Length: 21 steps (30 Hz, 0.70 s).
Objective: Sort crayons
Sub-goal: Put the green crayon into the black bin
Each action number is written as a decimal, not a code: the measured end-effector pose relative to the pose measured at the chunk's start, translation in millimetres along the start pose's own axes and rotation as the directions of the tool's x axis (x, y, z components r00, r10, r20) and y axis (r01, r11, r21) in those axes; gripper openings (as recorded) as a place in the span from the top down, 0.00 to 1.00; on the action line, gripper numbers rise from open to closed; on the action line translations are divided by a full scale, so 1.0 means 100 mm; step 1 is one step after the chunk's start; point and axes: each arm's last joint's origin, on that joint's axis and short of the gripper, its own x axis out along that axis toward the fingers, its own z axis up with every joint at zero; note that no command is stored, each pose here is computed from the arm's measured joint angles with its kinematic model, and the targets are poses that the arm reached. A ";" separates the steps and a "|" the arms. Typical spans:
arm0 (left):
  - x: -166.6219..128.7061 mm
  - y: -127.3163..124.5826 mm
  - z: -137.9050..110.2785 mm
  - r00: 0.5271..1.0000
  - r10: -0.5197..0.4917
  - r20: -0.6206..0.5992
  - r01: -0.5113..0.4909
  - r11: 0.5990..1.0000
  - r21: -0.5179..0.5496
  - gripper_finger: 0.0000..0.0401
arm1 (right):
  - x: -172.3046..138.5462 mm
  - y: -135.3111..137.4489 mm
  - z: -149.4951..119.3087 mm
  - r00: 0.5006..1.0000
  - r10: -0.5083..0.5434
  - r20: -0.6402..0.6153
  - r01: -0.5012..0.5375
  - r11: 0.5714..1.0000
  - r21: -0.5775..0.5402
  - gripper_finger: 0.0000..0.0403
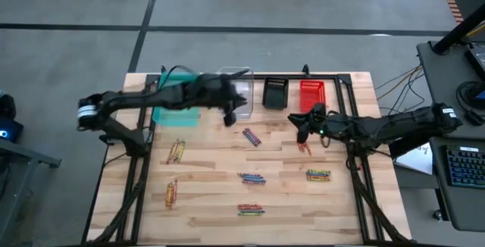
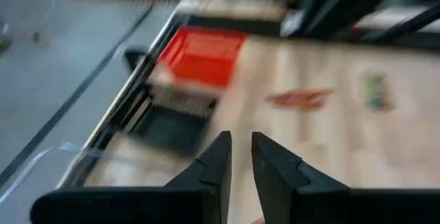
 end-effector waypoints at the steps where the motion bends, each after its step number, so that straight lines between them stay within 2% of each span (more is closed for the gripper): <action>1: -0.08 -0.07 -0.02 0.999 -0.018 0.039 0.018 1.000 -0.006 0.90 | 0.02 0.02 -0.01 0.999 0.006 -0.031 -0.006 1.000 0.008 0.83; 6: -0.44 -0.31 -0.17 0.974 -0.089 0.210 0.094 0.996 -0.012 0.90 | 0.13 0.14 -0.03 0.969 0.059 -0.241 -0.051 0.998 0.041 0.83; 10: -0.63 -0.40 -0.30 0.941 -0.126 0.315 0.144 0.989 -0.034 0.90 | 0.21 0.27 -0.04 0.886 0.097 -0.454 -0.078 0.995 0.060 0.83; 13: -0.72 -0.41 -0.39 0.919 -0.131 0.371 0.159 0.986 -0.047 0.90 | 0.26 0.32 -0.08 0.770 0.072 -0.634 -0.041 0.997 0.063 0.83; 15: -0.76 -0.40 -0.44 0.911 -0.130 0.391 0.163 0.985 -0.052 0.90 | 0.28 0.34 -0.12 0.673 0.023 -0.740 0.003 0.999 0.034 0.83; 18: -0.79 -0.40 -0.50 0.912 -0.130 0.389 0.163 0.985 -0.054 0.90 | 0.26 0.36 -0.20 0.507 -0.099 -0.856 0.084 0.994 -0.065 0.83; 21: -0.80 -0.40 -0.52 0.911 -0.129 0.392 0.163 0.985 -0.054 0.90 | 0.21 0.36 -0.27 0.320 -0.243 -0.915 0.153 0.967 -0.204 0.83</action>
